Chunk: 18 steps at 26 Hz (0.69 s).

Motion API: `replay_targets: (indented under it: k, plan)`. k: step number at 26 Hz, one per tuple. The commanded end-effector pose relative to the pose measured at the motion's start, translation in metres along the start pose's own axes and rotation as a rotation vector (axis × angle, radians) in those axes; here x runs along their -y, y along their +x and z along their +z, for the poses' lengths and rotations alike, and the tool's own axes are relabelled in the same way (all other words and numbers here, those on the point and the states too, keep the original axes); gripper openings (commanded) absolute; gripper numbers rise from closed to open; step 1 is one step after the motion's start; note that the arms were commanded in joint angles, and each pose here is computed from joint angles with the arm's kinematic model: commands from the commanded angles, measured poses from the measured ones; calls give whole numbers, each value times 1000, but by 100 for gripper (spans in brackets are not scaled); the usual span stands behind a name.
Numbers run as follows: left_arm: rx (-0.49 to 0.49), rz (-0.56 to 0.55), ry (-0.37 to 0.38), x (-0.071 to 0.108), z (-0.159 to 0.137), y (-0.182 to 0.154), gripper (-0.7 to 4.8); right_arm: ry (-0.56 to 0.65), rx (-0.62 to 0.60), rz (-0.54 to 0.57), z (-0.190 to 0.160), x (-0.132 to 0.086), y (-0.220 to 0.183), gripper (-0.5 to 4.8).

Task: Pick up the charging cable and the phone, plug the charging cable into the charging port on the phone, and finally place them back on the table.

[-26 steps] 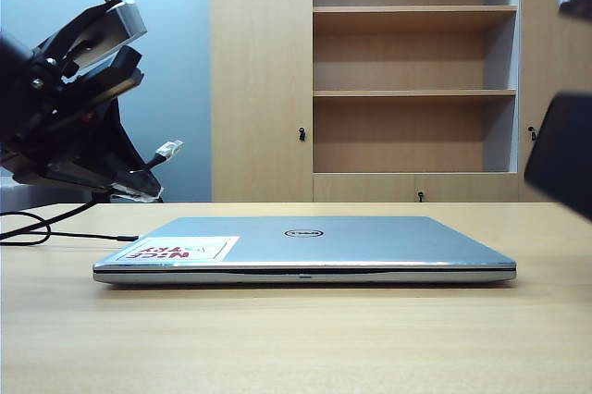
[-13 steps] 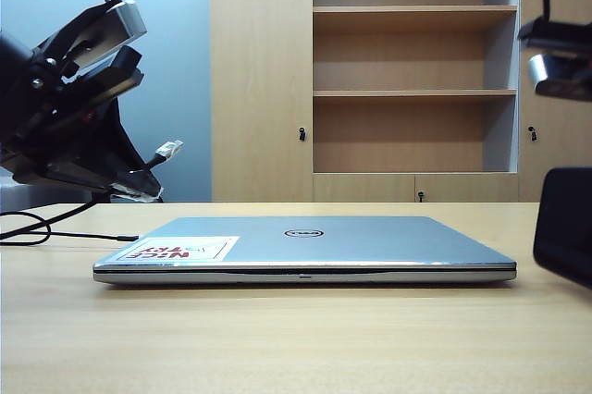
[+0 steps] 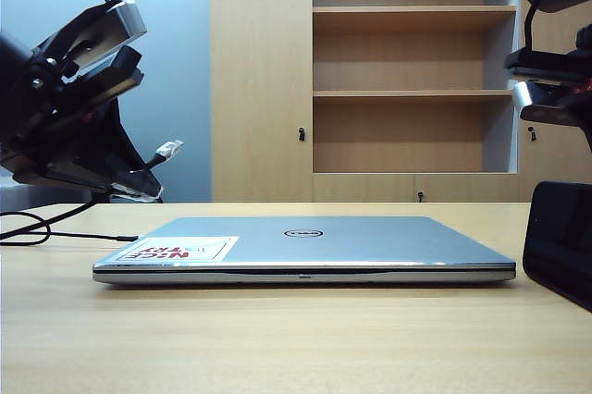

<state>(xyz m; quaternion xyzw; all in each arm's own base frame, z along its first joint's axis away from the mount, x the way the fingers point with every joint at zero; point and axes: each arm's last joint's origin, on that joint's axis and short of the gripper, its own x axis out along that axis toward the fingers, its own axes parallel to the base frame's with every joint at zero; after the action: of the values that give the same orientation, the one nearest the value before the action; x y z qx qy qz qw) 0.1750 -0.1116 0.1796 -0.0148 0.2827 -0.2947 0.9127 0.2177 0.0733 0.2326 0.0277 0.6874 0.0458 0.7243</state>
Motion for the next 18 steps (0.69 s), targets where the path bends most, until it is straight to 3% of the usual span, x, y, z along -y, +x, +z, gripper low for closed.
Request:
replay_targets:
  k: [1,4,11,18]
  plan:
    - [23,-8,4,1,3,0,-6,-13,28,13,4,-2,3,46]
    - [23,-8,4,1,3,0,-6,-15,46,18,6,-2,3,120]
    - [23,-8,4,1,3,0,-6,-19,106,36,14,-4,5,123]
    - [23,-8,4,1,3,0,-6,-15,49,19,20,-5,19,122]
